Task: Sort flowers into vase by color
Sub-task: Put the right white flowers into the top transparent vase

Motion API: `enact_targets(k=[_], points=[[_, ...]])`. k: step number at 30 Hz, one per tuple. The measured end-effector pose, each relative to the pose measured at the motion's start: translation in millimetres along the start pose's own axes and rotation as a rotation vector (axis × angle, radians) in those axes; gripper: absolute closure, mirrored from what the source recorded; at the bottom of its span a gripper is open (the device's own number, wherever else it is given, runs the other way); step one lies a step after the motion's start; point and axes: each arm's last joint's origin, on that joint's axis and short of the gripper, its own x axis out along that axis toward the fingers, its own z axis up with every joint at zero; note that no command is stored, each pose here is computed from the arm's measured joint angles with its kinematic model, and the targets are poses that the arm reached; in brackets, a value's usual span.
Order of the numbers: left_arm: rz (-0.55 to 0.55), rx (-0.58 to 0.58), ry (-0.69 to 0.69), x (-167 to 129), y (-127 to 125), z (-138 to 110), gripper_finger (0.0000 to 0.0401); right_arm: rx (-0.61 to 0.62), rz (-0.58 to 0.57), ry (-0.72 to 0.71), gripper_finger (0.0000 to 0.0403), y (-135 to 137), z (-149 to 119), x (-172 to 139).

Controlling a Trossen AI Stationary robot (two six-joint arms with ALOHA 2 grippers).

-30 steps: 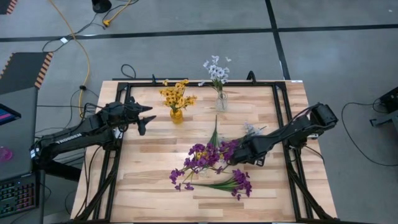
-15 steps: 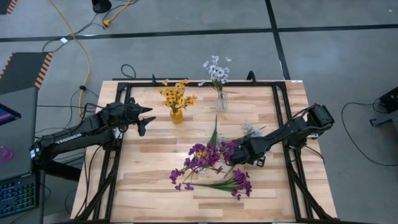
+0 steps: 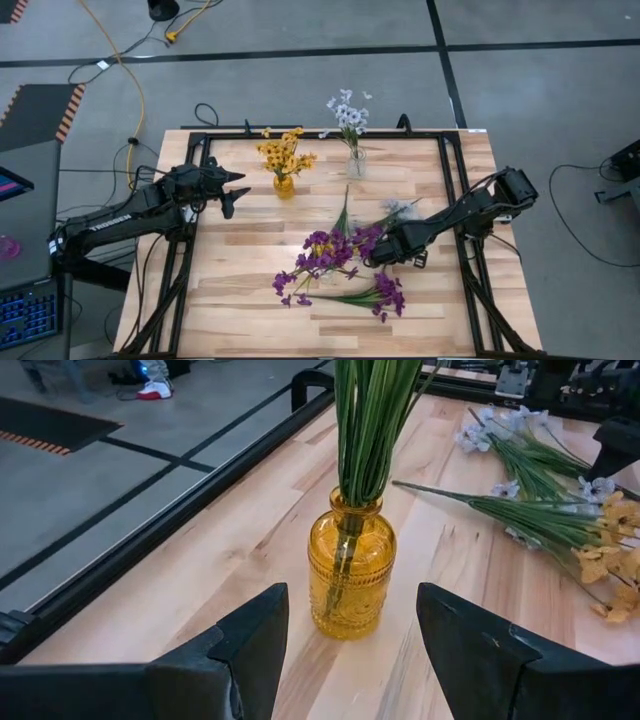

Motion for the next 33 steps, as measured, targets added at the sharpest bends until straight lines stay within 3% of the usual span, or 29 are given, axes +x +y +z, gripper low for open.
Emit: enact_targets(k=[11, 28, 33], points=[[0.000, -0.001, 0.009, 0, 0, -1, 0.0191, -0.029, 0.028, -0.029, 0.0358, -8, 11, -26], [0.002, -0.031, 0.023, 0, 0, -2, 0.0191, -0.234, 0.104, -0.002, 0.0358, -43, 55, -99], [-0.043, -0.032, 0.024, 0, -1, -2, 0.0191, -0.302, 0.194, 0.011, 0.0358, -50, 67, -115]])
